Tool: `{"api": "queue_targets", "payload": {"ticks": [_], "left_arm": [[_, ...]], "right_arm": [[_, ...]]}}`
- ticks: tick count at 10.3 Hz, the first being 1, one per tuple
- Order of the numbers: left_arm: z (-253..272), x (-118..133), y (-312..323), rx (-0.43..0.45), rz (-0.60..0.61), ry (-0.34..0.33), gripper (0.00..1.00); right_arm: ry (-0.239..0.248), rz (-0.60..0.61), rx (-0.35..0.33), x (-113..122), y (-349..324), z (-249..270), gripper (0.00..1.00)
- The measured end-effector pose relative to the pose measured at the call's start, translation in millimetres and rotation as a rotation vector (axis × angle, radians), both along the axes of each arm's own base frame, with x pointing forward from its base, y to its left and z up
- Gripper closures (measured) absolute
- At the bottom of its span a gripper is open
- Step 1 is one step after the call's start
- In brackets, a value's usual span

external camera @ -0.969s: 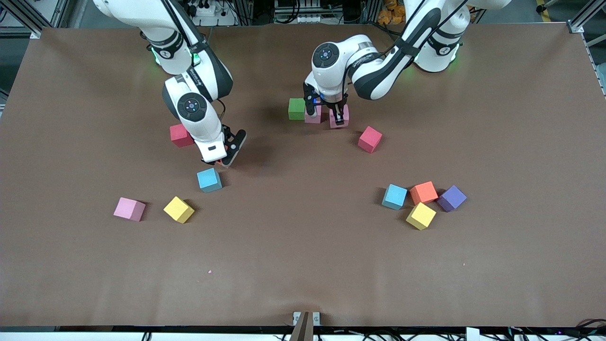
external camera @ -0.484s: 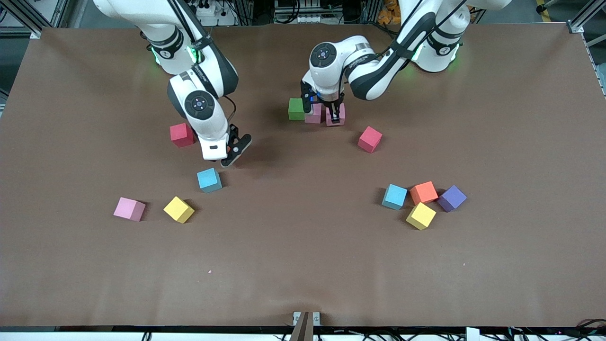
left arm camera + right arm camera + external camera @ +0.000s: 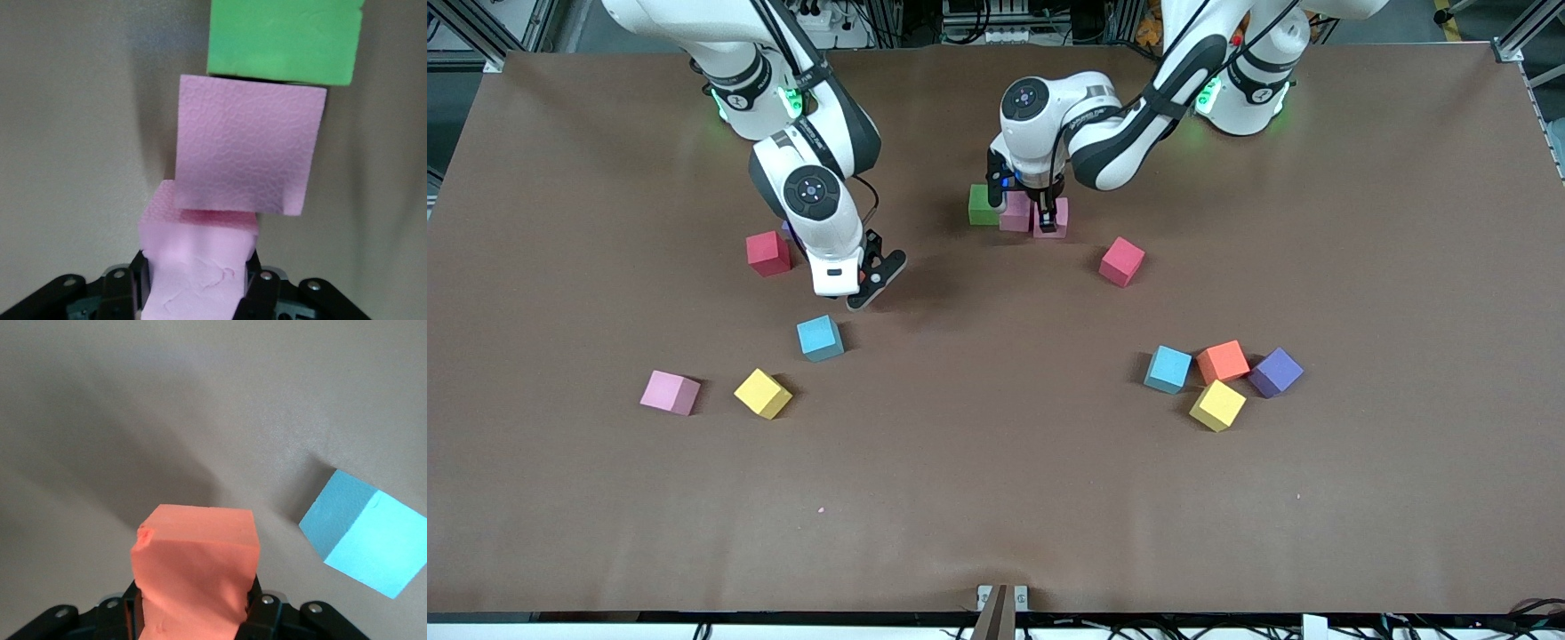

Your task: Form number 2 with 11 blocks

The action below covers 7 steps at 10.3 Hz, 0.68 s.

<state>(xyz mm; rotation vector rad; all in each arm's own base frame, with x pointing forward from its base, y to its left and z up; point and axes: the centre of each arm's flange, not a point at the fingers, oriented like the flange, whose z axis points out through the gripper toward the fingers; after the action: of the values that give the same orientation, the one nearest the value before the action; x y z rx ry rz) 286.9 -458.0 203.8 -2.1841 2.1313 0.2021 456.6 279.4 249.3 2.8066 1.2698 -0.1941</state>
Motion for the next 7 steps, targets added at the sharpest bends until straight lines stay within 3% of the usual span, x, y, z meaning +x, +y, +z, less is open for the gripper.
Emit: {"api": "queue_targets", "payload": {"ticks": [7], "left_arm": [[0, -2, -1, 0.001, 0.036, -0.007, 0.46]], "right_arm": [[-0.008, -0.055, -0.007, -7, 11, 0, 0.43]]}}
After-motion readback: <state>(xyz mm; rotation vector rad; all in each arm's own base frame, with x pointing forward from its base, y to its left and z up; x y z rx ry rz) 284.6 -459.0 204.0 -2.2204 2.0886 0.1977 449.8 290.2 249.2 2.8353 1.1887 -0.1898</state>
